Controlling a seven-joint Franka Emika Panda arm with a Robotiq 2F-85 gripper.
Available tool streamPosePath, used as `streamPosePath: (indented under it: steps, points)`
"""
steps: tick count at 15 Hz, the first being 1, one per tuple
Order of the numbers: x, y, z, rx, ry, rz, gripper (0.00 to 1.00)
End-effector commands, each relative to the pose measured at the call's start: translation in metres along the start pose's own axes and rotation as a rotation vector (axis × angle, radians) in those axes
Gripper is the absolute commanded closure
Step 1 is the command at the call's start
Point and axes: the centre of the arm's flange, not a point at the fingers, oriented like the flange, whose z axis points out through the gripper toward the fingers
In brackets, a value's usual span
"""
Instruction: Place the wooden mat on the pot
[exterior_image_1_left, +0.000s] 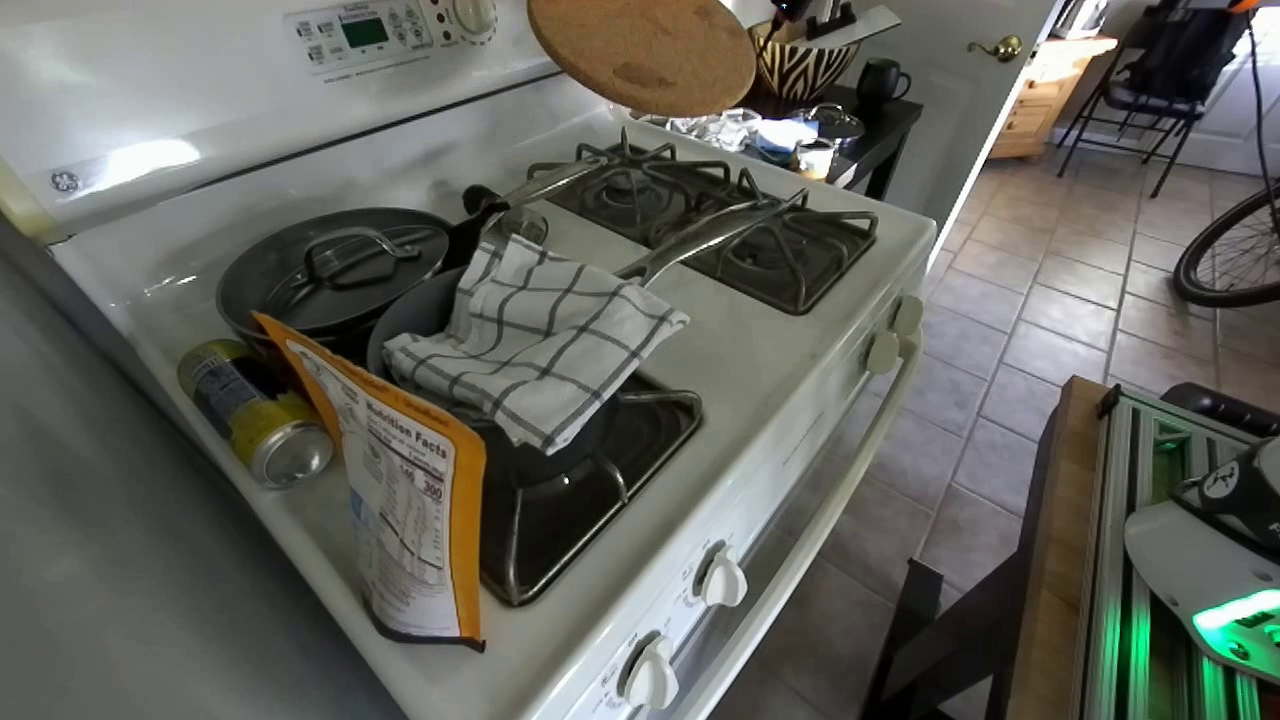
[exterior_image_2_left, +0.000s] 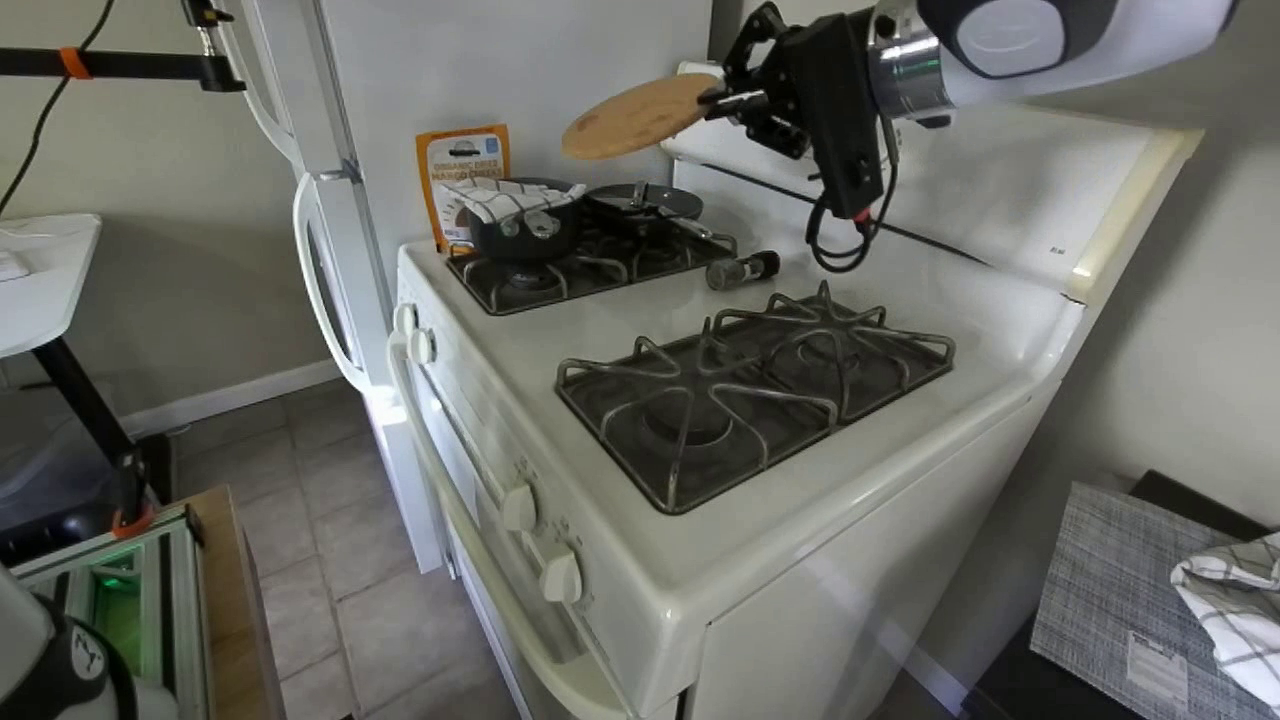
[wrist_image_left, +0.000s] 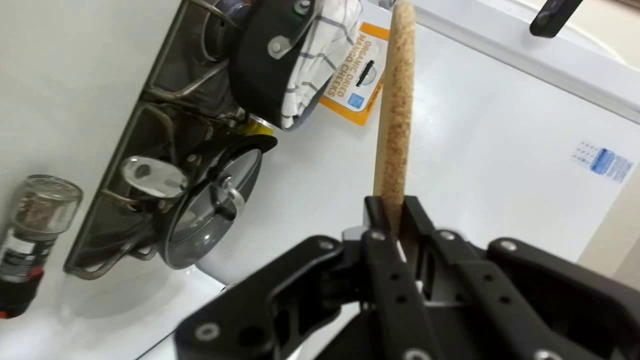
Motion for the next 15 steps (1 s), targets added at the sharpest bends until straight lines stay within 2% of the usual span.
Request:
streamPosePath:
  steps: [1, 2, 5, 6, 7, 12, 15]
  points:
    - [-0.002, -0.032, 0.041, 0.027, -0.084, -0.043, 0.98]
    - [0.010, -0.017, 0.026, 0.012, -0.043, -0.021, 0.93]
    - [0.014, -0.030, 0.042, 0.020, -0.078, -0.038, 0.93]
    - [0.013, -0.029, 0.041, 0.020, -0.078, -0.038, 0.98]
    - [0.015, -0.027, 0.045, 0.009, -0.085, -0.002, 0.98]
    - [0.026, -0.033, 0.084, 0.044, -0.129, 0.088, 0.98]
    - [0.032, -0.024, 0.120, 0.079, -0.149, 0.155, 0.98]
